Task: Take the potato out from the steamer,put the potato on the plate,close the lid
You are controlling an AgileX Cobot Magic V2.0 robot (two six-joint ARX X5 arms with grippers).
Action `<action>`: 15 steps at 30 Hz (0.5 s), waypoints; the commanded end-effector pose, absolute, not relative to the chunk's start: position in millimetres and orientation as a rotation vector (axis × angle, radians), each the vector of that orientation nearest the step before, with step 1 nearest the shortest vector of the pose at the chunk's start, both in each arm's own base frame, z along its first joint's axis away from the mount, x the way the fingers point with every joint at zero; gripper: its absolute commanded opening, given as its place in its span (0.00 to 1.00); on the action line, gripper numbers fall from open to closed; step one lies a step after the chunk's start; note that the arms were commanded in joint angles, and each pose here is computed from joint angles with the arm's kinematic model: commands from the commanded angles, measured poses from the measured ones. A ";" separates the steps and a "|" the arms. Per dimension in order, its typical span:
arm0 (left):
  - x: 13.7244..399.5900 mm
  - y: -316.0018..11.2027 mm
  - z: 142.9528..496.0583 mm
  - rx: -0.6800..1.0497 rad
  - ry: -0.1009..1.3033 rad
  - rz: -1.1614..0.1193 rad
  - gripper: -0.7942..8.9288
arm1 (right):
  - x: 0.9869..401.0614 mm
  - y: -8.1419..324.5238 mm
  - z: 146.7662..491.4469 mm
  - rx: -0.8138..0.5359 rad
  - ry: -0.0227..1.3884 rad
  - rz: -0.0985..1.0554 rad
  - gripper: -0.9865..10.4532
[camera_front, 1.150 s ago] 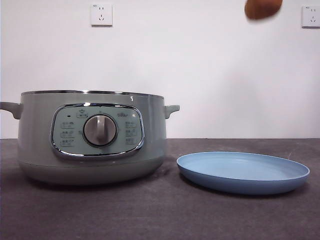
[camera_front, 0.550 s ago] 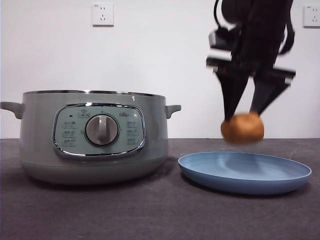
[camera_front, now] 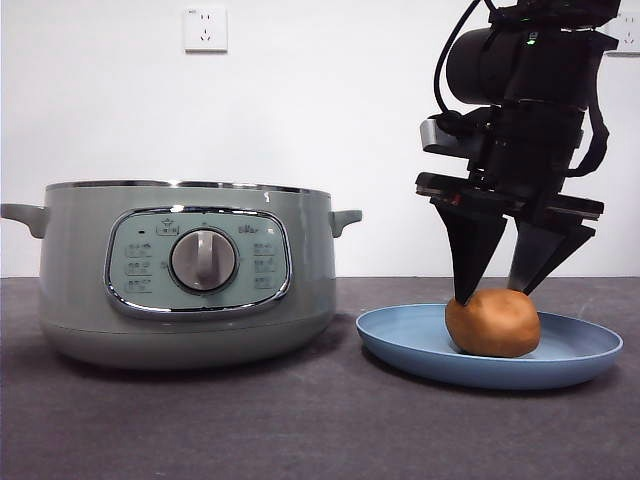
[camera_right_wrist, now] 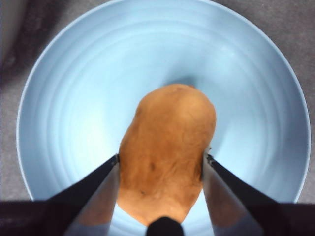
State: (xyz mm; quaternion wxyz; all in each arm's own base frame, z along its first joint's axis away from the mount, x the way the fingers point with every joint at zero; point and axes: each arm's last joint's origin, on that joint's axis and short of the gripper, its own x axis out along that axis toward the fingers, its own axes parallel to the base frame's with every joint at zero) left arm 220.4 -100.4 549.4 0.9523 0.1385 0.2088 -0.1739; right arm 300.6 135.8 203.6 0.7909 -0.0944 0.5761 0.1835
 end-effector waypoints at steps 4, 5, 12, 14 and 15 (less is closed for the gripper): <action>213.6 -97.4 551.5 0.288 0.427 -0.355 0.07 | 295.8 133.7 212.2 -0.192 1.215 0.391 0.53; 213.6 -97.4 551.5 0.288 0.427 -0.355 0.07 | 295.0 133.4 220.2 -0.187 1.188 0.394 0.53; 214.2 -100.0 553.8 0.266 0.396 -0.441 0.07 | 273.3 123.7 299.6 -0.137 0.932 0.421 0.53; 215.4 -99.6 553.7 0.251 0.394 -0.490 0.07 | 260.4 117.9 323.4 -0.122 0.853 0.428 0.53; 218.4 -100.5 552.2 0.246 0.397 -0.507 0.07 | 253.0 114.6 335.0 -0.114 0.813 0.432 0.53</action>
